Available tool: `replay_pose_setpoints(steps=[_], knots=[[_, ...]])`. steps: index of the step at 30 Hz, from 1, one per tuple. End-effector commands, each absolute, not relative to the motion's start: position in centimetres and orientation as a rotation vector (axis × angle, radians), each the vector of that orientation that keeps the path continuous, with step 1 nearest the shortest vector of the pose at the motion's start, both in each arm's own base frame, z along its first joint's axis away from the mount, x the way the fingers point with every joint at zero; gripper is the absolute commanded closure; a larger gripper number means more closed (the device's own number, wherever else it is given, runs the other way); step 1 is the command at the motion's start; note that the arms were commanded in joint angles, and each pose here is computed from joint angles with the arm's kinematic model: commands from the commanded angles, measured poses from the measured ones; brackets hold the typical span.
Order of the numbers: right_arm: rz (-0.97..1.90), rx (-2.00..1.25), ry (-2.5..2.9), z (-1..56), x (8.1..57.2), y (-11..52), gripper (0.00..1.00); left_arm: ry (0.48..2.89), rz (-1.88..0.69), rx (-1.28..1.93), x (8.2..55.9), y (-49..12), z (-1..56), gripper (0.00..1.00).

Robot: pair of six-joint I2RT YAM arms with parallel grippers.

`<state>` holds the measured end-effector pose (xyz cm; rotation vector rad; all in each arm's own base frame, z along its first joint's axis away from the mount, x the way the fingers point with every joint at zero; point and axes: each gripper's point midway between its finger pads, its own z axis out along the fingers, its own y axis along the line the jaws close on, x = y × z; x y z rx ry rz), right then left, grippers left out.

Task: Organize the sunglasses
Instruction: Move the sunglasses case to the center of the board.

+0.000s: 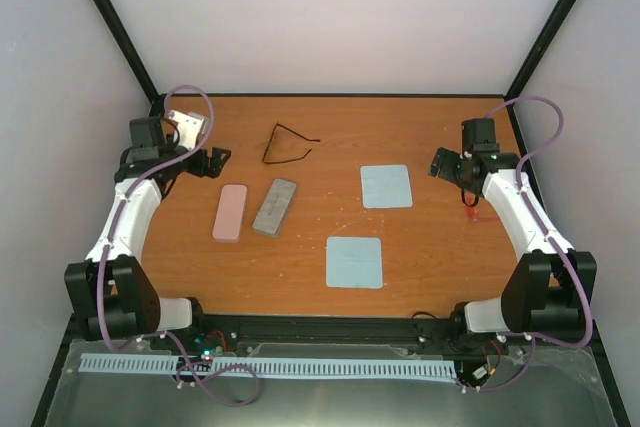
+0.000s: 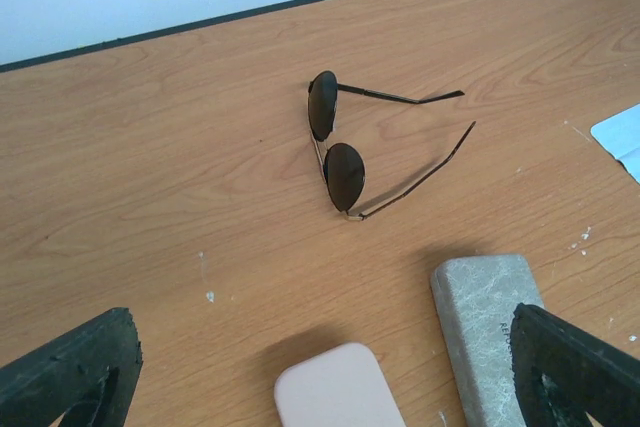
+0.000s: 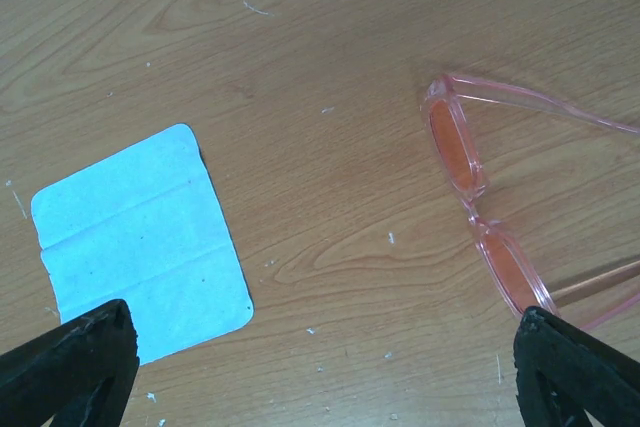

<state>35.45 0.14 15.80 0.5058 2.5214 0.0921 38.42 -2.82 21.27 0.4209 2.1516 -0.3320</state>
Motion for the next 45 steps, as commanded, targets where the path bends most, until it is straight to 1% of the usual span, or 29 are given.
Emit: replay_pose_setpoints(steps=[1,3,7,9,12,16,19,22,23,25,27,31,35,38,45], knots=[[0.097,0.507,2.548,15.1,35.1,0.1,0.0,2.111,-0.344,0.439,38.7,-3.1,23.5,0.0],[0.119,0.508,2.552,15.4,35.1,0.4,0.0,2.114,-0.327,0.438,38.8,-2.9,23.3,0.0],[0.288,0.484,2.511,17.3,35.8,3.0,0.0,2.131,-0.308,0.433,38.9,-2.5,22.8,0.0],[0.293,0.459,2.528,17.6,36.0,4.3,0.01,2.133,-0.309,0.429,39.0,-2.5,22.8,0.01],[0.308,0.419,2.629,17.2,35.8,7.5,0.05,2.133,-0.302,0.413,39.2,-2.3,22.9,0.0],[0.349,0.302,2.824,16.4,34.9,15.1,0.05,2.169,-0.238,0.364,40.0,-0.2,22.1,0.01],[0.468,0.28,2.972,15.8,33.6,21.1,0.05,2.201,-0.166,0.313,40.4,2.5,21.4,0.0],[0.546,0.138,3.014,16.6,33.2,27.3,0.04,2.203,-0.122,0.325,40.4,4.0,21.1,0.01],[0.521,0.084,3.038,16.3,33.0,28.6,0.04,2.202,-0.128,0.348,40.2,3.8,21.0,0.01],[0.441,-0.012,3.081,14.9,32.9,30.8,0.03,2.183,-0.198,0.466,39.2,2.1,21.0,0.06],[0.449,-0.069,3.093,14.3,32.8,32.8,0.04,2.156,-0.287,0.579,37.8,0.1,21.2,0.11],[0.475,-0.119,3.099,13.9,32.4,35.9,0.04,2.2,-0.265,0.592,36.3,-0.3,19.8,0.11],[0.483,-0.176,3.12,12.6,31.0,38.7,0.03,2.261,-0.061,0.53,35.7,2.3,17.5,0.11],[0.477,-0.209,3.111,11.7,31.1,39.9,0.03,2.283,0.074,0.507,35.1,4.1,16.2,0.11],[0.55,-0.178,3.121,9.1,31.6,42.5,0.03,2.277,0.166,0.479,33.9,5.4,15.4,0.1]])
